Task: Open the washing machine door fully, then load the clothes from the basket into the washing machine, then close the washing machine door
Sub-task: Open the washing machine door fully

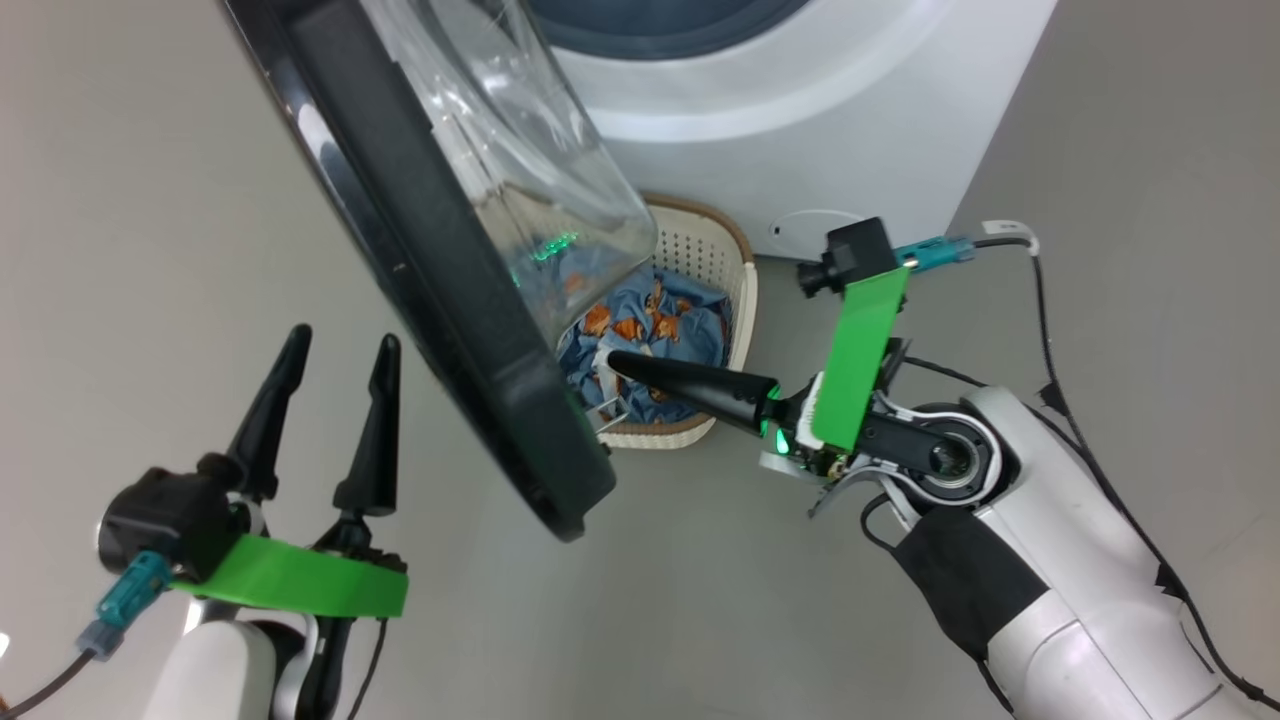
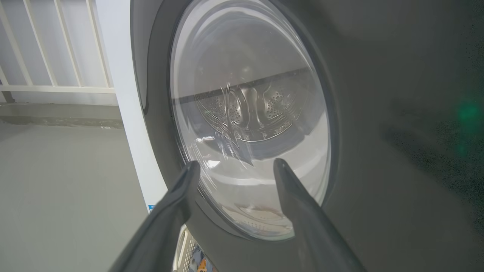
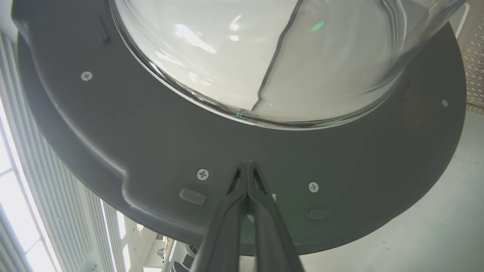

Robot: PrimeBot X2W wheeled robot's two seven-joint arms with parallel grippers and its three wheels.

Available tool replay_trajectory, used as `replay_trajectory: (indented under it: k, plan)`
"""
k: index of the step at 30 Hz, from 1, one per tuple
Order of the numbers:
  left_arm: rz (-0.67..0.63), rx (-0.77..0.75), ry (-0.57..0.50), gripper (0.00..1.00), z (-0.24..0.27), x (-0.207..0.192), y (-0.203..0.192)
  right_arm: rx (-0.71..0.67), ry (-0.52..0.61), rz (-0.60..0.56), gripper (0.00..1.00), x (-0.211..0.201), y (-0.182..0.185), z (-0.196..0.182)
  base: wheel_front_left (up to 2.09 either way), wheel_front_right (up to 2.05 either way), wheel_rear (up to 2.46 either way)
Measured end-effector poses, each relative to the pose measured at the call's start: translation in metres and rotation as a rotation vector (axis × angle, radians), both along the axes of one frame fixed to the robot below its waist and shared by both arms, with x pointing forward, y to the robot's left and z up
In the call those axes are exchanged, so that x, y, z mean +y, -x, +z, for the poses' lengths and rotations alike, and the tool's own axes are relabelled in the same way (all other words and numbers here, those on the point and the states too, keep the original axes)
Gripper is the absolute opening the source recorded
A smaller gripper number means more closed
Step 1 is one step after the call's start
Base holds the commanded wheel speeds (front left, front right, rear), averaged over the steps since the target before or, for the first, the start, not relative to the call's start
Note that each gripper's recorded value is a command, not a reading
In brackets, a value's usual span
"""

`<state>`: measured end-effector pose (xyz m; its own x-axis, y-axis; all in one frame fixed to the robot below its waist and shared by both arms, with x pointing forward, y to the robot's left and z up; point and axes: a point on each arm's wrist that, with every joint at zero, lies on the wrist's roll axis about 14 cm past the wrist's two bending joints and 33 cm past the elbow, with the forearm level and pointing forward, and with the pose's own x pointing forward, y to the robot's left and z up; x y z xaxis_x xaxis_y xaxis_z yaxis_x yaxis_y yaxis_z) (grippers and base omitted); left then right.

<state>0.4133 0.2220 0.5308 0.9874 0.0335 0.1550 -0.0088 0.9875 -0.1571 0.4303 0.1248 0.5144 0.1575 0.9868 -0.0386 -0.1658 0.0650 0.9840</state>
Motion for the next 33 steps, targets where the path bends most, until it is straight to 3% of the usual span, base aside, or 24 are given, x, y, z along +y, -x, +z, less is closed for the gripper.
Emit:
replay_trajectory:
  k: [30,31,32,33]
  plan:
    - [-0.014,-0.011,-0.016,1.00,0.005,-0.001,0.030,-0.029,-0.067,-0.309,0.00,-0.079,0.011,0.032,0.00,0.00,0.00]
    - [-0.016,-0.013,-0.017,1.00,0.006,-0.002,0.030,-0.035,-0.067,-0.327,0.15,-0.083,0.010,0.034,0.00,0.00,0.00]
    - [-0.018,-0.013,-0.016,1.00,0.005,-0.003,0.030,-0.042,-0.065,-0.347,0.40,-0.087,0.008,0.034,0.00,0.00,0.00]
    - [-0.020,-0.011,-0.014,1.00,0.005,-0.004,0.031,-0.048,-0.064,-0.371,0.83,-0.091,0.006,0.035,0.00,0.00,0.00]
